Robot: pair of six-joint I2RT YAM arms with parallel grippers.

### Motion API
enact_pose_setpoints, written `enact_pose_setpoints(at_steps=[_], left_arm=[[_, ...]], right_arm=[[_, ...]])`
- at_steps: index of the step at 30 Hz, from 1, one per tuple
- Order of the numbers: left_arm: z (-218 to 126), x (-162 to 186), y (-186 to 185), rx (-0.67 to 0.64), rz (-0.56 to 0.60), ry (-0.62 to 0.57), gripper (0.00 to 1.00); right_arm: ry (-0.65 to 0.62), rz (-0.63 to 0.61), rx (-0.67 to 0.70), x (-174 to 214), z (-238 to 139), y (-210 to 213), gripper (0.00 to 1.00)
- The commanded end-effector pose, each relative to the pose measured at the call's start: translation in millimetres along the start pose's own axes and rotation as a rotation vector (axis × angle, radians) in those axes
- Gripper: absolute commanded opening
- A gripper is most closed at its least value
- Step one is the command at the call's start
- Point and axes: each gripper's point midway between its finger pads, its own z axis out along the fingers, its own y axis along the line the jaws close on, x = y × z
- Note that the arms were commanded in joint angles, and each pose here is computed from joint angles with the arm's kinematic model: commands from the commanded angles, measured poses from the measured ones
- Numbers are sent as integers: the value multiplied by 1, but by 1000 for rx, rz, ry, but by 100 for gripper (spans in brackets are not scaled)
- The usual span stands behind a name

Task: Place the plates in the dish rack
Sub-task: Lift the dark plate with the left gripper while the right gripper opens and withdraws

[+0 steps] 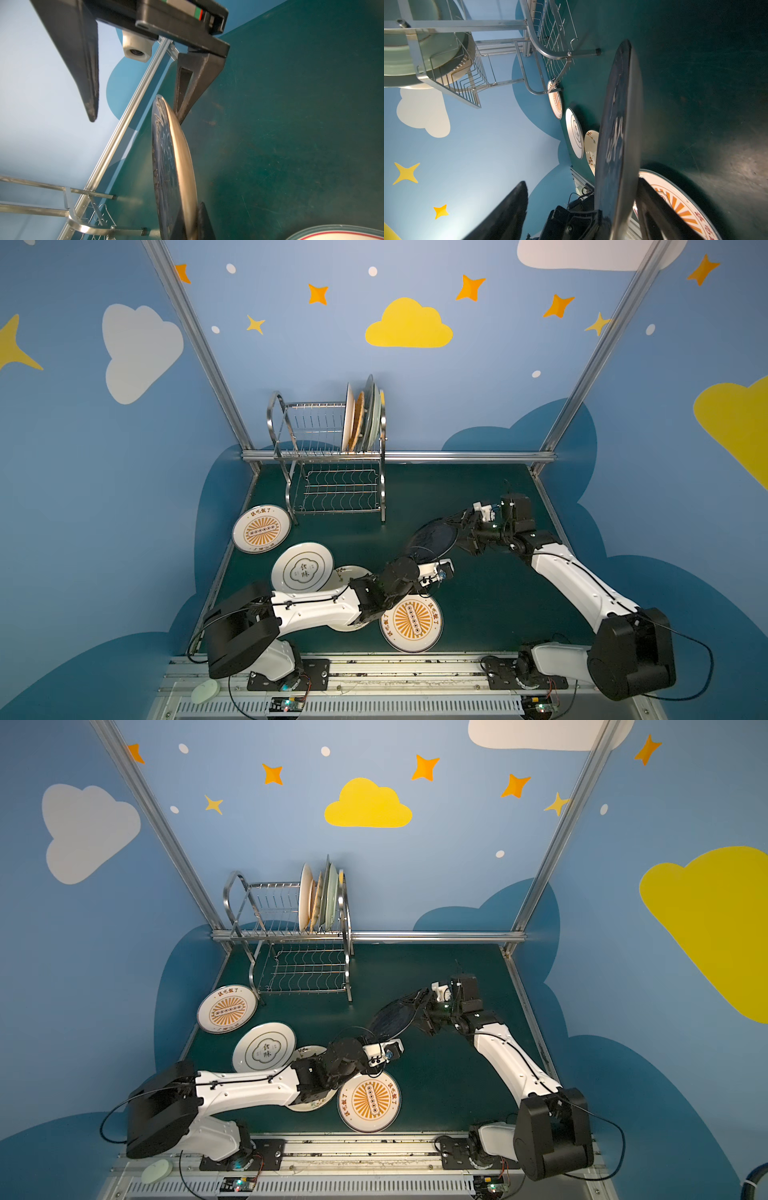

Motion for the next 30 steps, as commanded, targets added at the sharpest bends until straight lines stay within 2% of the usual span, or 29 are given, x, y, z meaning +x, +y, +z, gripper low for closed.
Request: enact_pose_setpoints(at_steps=[1,13,30], left_arm=[[-5,-19,13,-51,2,-80,4],[-15,-25,30,-141,-18,-128,4],[-64,-57,80,-269,-130,-276,4]], right_arm=[[-48,-89,-51,-14,-9,24,80],[-67,-86,-40,-25,-16,23,82],[-111,-113,-10,-19,-40,5,84]])
